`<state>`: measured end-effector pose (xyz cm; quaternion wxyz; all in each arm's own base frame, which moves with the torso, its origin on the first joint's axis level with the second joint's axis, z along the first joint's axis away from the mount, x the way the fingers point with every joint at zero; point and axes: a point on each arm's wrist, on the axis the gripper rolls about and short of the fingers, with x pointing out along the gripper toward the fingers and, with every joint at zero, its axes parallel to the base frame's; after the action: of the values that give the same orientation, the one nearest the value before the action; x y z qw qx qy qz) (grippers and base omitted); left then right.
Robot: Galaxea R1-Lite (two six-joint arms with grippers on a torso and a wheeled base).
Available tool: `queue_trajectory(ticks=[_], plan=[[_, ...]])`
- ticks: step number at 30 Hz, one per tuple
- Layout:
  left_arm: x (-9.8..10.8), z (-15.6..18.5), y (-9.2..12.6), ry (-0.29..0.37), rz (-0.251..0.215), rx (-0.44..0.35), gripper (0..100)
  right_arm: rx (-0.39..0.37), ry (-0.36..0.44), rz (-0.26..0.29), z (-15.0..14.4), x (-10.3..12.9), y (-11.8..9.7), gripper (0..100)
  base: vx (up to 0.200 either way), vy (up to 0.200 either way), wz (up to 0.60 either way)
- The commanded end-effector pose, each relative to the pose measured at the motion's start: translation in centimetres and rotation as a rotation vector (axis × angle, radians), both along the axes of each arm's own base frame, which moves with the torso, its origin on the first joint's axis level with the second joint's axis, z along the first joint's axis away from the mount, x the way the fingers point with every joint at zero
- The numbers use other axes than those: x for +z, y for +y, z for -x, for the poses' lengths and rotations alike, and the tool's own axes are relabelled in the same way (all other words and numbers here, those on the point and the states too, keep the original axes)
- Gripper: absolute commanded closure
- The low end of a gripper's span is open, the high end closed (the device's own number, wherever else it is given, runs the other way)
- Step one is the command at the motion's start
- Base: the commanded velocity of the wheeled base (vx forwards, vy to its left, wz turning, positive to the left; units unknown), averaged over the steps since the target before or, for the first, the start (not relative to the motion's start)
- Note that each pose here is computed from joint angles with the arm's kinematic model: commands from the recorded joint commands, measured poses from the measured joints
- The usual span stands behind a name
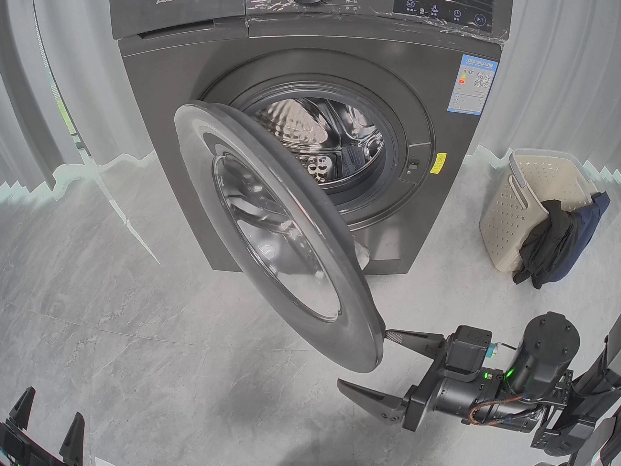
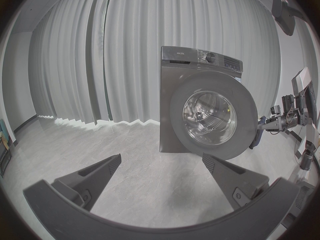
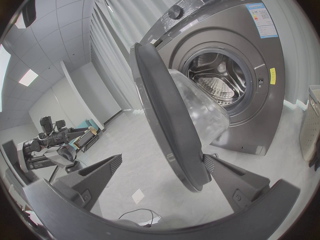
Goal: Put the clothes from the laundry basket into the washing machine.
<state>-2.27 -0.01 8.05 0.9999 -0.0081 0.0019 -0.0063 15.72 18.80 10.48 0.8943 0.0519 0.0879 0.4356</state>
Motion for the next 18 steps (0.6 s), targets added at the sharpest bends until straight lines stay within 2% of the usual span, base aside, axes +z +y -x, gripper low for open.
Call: queue_trajectory(ticks=[1, 4, 7, 10, 13, 16, 17, 18], plan=[[-0.5, 0.0, 0.0, -0.002, 0.001, 0.0, 0, 0.003, -0.002, -0.004, 0.9, 0.3, -0.9, 0, 0.0, 0.0, 0.0], [-0.5, 0.0, 0.0, -0.002, -0.001, 0.002, 0, -0.045, 0.0, 0.001, 1.3, 0.6, -3.0, 0, 0.0, 0.0, 0.0], [-0.5, 0.0, 0.0, -0.002, -0.002, 0.0, 0, -0.165, -0.002, 0.004, 0.3, 0.7, -5.8, 0, 0.0, 0.0, 0.0], [-0.5, 0.0, 0.0, -0.002, -0.002, 0.0, 0, -0.271, -0.006, -0.001, -1.1, 0.9, -7.5, 0, 0.0, 0.0, 0.0], [-0.5, 0.0, 0.0, -0.002, -0.002, 0.0, 0, -0.333, -0.013, -0.01, -2.7, 1.0, -8.0, 0, 0.0, 0.0, 0.0], [-0.5, 0.0, 0.0, -0.002, -0.002, 0.0, 0, -0.355, -0.002, -0.003, -4.4, 0.5, -7.3, 0, 0.0, 0.0, 0.0], [-0.5, 0.0, 0.0, -0.002, -0.002, 0.0, 0, -0.367, 0.01, 0.007, -5.8, -0.2, -6.8, 0, 0.0, 0.0, 0.0], [-0.5, 0.0, 0.0, -0.002, -0.002, 0.0, 0, -0.367, 0.01, 0.007, -5.8, -0.2, -6.8, 0, 0.0, 0.0, 0.0]])
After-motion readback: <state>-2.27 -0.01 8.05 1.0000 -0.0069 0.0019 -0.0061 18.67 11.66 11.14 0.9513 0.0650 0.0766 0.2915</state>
